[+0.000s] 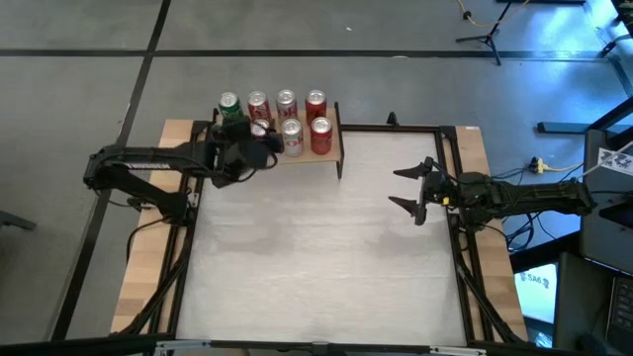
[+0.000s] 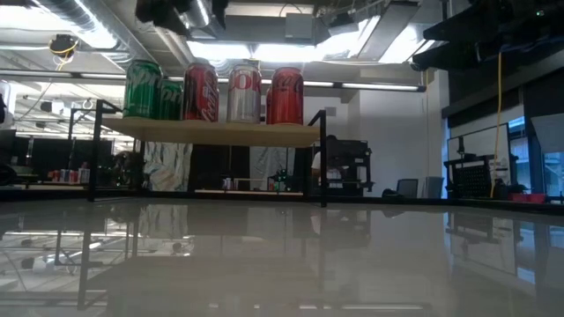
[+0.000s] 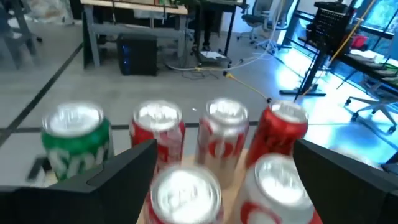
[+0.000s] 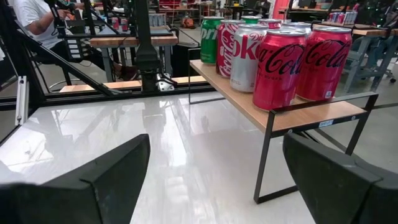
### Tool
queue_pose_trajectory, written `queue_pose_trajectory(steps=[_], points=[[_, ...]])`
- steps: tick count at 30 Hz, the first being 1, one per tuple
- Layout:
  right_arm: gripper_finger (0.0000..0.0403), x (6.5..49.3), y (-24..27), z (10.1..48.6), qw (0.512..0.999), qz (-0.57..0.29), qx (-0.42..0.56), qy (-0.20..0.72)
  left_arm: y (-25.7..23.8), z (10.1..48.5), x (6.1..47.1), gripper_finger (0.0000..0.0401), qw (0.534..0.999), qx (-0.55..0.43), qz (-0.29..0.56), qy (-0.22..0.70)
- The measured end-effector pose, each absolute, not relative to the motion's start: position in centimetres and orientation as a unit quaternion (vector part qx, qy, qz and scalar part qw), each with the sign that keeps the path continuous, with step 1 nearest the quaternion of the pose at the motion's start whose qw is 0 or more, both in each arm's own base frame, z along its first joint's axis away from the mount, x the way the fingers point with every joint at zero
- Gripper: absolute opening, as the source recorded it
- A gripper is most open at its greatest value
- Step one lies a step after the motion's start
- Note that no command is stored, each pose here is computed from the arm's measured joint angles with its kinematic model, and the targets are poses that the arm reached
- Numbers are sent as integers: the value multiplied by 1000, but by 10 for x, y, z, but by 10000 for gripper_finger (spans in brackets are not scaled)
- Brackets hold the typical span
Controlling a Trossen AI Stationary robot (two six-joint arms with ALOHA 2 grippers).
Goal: Place canned beverage on shelf
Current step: Put the red white soda can on the shelf aligned with the other red white soda can
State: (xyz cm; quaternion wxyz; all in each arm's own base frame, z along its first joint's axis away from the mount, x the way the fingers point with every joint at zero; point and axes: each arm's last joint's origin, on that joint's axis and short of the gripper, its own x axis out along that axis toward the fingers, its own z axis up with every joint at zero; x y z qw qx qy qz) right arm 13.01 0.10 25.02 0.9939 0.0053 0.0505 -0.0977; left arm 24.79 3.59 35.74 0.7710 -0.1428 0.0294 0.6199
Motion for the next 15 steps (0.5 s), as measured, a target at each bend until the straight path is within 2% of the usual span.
queue_pose_trajectory(steps=[4,9,15], points=[[363,130,1,250,994,-98,5,51,52,375,249,364,775,-140,615,45],[363,130,1,250,994,-98,5,51,74,390,245,364,797,-184,570,77],[363,130,1,250,994,-98,5,51,93,383,235,364,792,-212,554,143]])
